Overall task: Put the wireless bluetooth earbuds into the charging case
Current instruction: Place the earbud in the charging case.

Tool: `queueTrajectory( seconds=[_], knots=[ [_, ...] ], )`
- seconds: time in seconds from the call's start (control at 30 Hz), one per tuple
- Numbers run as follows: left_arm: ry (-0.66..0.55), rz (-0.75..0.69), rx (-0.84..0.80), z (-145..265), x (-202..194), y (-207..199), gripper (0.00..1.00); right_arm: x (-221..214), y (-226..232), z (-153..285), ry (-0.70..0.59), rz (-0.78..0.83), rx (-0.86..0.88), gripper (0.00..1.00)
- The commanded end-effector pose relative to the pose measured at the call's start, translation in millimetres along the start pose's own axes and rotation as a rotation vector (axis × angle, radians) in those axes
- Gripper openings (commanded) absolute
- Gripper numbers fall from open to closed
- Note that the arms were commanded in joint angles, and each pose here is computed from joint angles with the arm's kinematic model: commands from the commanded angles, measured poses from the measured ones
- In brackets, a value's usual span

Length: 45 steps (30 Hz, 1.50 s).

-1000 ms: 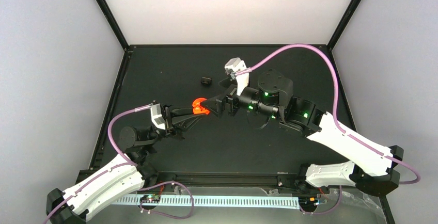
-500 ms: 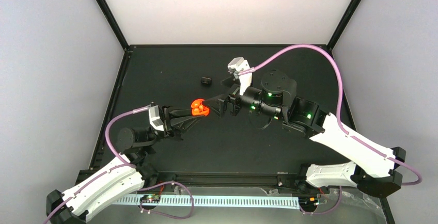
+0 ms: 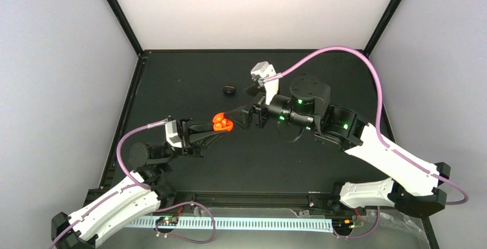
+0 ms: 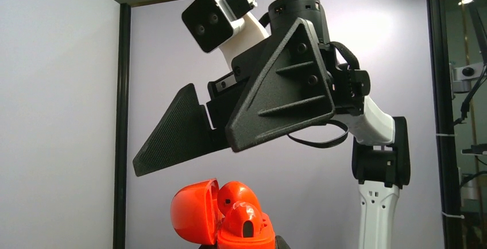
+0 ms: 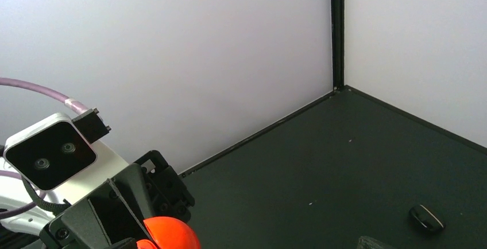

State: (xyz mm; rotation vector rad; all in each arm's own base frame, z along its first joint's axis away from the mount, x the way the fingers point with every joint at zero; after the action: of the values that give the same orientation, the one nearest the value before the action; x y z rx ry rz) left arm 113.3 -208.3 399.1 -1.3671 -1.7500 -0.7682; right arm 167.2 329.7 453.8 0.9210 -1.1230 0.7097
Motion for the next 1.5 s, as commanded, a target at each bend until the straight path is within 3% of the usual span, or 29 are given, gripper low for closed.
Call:
queueTrajectory(
  seconds=[0.0, 0.73, 1.13, 1.47],
  knots=[
    [-0.035, -0.044, -0.048, -2, 18, -12, 0.01, -3, 8, -3, 0.038, 0.023, 0.044, 1.00],
    [-0.043, -0.065, -0.043, -2, 23, -12, 0.02, -18, 2, -1, 0.094, 0.037, 0.015, 1.00],
    [-0.032, -0.067, -0.062, -1, 20, -16, 0.01, 15, 6, 23, -0.039, 0.028, 0.019, 1.00],
    [-0.037, -0.068, -0.096, -1, 25, -22, 0.01, -4, 5, 9, 0.036, 0.037, 0.035, 1.00]
  ],
)
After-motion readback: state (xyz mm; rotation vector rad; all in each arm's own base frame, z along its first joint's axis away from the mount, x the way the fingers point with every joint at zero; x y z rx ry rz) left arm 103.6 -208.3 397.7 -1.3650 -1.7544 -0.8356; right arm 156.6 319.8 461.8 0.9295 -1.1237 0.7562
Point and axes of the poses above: each gripper's point midway between its finger pads, its own z axis back along the fingers, its own y axis along the line the jaws close on, x = y × z, the point moved 1 cm from there along z, back along the fingers
